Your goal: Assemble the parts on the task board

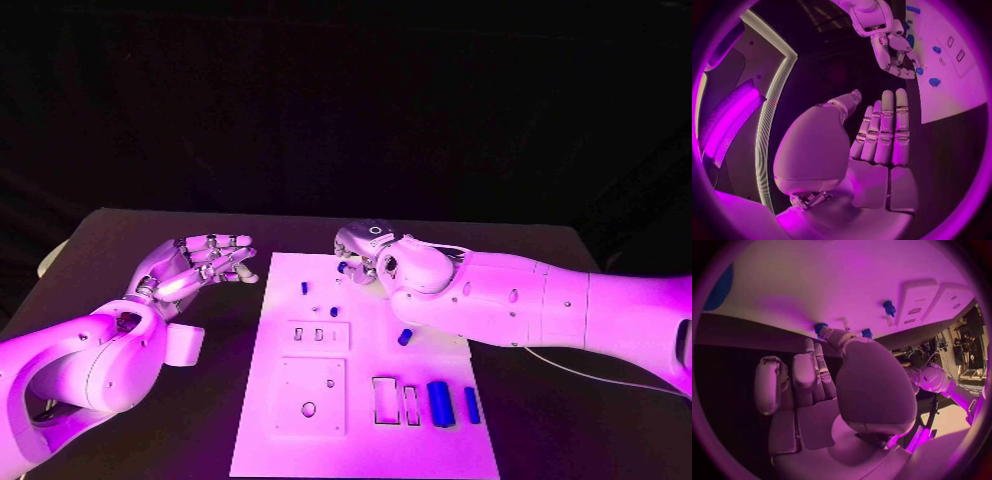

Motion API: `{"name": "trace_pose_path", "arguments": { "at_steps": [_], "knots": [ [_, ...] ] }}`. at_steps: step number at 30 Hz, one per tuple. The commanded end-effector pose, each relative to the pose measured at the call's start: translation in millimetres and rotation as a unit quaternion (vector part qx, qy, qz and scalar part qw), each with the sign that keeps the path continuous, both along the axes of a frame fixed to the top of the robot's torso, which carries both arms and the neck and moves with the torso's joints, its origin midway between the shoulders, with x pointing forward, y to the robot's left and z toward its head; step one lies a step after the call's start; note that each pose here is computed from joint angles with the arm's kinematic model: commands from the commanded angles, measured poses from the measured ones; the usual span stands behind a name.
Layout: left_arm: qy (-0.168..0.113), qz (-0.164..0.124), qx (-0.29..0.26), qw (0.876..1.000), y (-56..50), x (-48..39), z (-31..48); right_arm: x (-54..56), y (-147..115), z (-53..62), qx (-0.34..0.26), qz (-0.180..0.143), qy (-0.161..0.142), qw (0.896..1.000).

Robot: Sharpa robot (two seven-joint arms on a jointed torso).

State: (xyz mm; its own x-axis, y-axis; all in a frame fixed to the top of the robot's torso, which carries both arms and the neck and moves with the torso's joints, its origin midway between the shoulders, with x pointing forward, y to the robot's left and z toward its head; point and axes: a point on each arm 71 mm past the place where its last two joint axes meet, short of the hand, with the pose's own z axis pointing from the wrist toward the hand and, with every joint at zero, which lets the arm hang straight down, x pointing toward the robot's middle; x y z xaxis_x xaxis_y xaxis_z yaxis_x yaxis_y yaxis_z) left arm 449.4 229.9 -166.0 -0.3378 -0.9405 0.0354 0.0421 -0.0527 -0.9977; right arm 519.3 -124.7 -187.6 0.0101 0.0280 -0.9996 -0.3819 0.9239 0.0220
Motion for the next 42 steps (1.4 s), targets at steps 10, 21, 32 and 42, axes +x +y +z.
{"name": "trace_pose_path", "arguments": {
  "at_steps": [10,21,32,42],
  "knots": [
    [-0.001,-0.008,-0.006,1.0,-0.8,-0.2,1.5,-7.5,-12,2.3,0.007,0.008,-0.003,1.0],
    [-0.003,-0.001,-0.004,1.0,4.9,1.5,1.0,-26.5,-73,23.9,0.159,-0.036,0.022,0.986],
    [-0.008,-0.001,0.002,1.0,6.5,3.9,0.4,-29.5,-127,21.7,0.162,-0.084,0.084,0.98],
    [-0.008,-0.004,0.005,1.0,5.0,4.4,-0.2,-26.4,-144,11.2,0.116,-0.105,0.118,0.981]
  ]
}}
